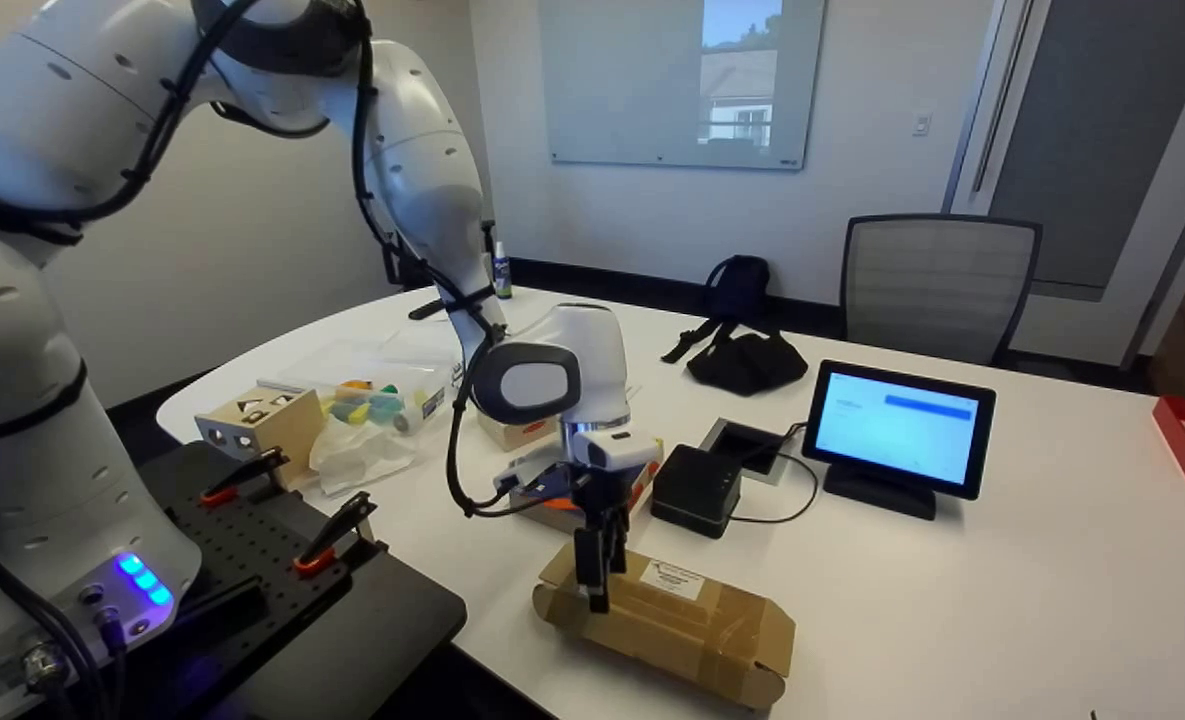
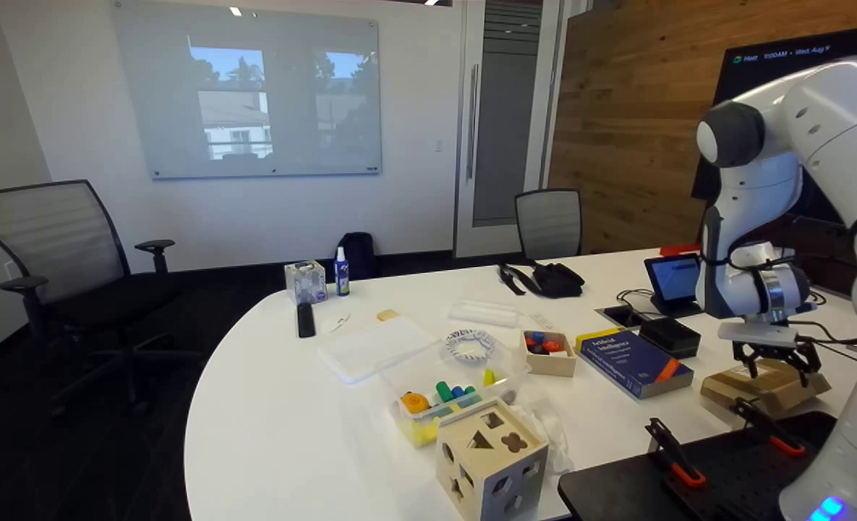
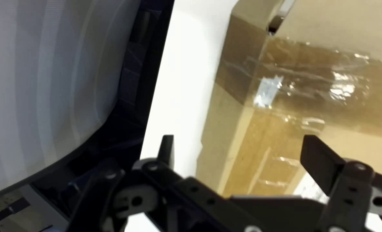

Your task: Close the cardboard box

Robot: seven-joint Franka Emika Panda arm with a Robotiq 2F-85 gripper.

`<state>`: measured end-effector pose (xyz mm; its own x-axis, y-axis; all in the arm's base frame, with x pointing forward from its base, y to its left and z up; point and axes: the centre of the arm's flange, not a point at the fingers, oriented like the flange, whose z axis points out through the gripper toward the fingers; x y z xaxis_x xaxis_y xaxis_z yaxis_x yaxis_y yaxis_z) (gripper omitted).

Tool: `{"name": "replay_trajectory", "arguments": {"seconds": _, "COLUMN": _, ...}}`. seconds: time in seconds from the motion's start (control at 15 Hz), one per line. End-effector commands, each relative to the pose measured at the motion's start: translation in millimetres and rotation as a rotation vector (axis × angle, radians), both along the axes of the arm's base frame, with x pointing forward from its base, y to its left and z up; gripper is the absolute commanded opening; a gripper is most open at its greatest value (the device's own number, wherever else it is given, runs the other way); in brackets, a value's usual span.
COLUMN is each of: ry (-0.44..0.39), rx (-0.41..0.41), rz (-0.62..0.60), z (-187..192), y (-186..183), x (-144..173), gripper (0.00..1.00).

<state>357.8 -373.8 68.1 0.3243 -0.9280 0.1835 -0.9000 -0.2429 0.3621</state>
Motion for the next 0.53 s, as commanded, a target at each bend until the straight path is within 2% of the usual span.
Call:
{"name": "replay_trajectory", "arguments": {"seconds": 0.0, "ry": -0.090, "rx": 0.010, "rz": 0.044, "z": 91.6, "y": 13.9, "x": -2.0, "gripper": 1.00}}
{"name": "replay_trajectory", "arguments": {"seconds": 0.2, "ry": -0.156, "rx": 0.010, "rz": 0.075, "z": 150.4, "y": 19.0, "x": -1.9, "gripper": 1.00}}
{"name": "replay_trajectory", "arguments": {"seconds": 0.47, "ry": -0.212, "rx": 0.023, "rz": 0.112, "z": 192.7, "y": 27.0, "x": -6.9, "gripper": 1.00}}
